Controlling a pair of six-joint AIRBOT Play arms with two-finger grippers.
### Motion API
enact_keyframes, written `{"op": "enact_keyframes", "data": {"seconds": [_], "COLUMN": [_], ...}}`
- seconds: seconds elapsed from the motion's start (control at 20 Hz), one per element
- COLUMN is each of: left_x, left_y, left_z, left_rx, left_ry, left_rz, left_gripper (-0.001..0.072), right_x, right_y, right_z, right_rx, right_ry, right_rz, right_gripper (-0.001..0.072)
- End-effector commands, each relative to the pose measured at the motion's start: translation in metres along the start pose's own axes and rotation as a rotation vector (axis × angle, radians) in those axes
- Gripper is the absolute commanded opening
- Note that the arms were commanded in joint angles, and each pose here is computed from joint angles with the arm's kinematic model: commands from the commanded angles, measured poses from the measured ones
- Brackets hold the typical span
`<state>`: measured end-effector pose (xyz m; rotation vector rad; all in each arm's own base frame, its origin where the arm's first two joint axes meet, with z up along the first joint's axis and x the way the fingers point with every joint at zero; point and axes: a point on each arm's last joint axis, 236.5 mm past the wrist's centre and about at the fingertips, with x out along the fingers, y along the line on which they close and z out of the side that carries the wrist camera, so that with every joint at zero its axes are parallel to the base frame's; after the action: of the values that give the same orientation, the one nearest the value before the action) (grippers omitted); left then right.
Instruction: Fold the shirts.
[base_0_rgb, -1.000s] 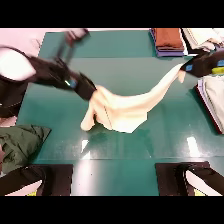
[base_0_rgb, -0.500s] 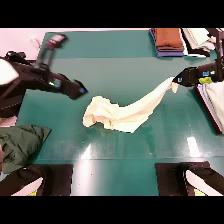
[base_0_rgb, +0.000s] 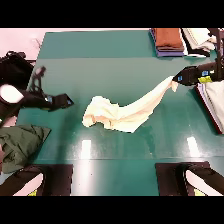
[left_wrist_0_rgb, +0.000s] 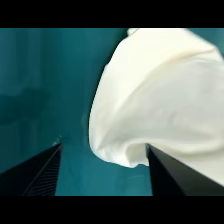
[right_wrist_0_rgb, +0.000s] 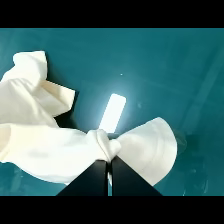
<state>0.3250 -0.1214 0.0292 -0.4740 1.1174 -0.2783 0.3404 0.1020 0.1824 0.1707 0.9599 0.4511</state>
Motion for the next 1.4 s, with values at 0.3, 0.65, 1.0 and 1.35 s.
{"op": "enact_keyframes", "data": {"seconds": [0.3, 0.65, 1.0, 1.35], "left_x": [0.049, 0.087, 0.097, 0.100], "left_y": [0.014, -0.002, -0.007, -0.032], "left_z": [-0.046, -0.068, -0.074, -0.061], "left_rx": [-0.158, -0.245, -0.267, -0.181], "left_ry": [0.062, 0.203, 0.234, 0.183], "left_rz": [-0.040, -0.168, -0.191, -0.212], "left_gripper": [0.0607, 0.0608, 0.0607, 0.0026], "right_x": [0.000, 0.000, 0.000, 0.000], "right_y": [0.000, 0.001, 0.001, 0.001], "right_z": [0.000, -0.003, -0.001, -0.004], "right_rx": [0.000, 0.000, 0.001, 0.001], "right_ry": [-0.001, 0.014, 0.006, 0.017], "right_rz": [0.001, 0.004, 0.003, 0.004], "right_gripper": [0.0015, 0.0015, 0.0015, 0.0015]}}
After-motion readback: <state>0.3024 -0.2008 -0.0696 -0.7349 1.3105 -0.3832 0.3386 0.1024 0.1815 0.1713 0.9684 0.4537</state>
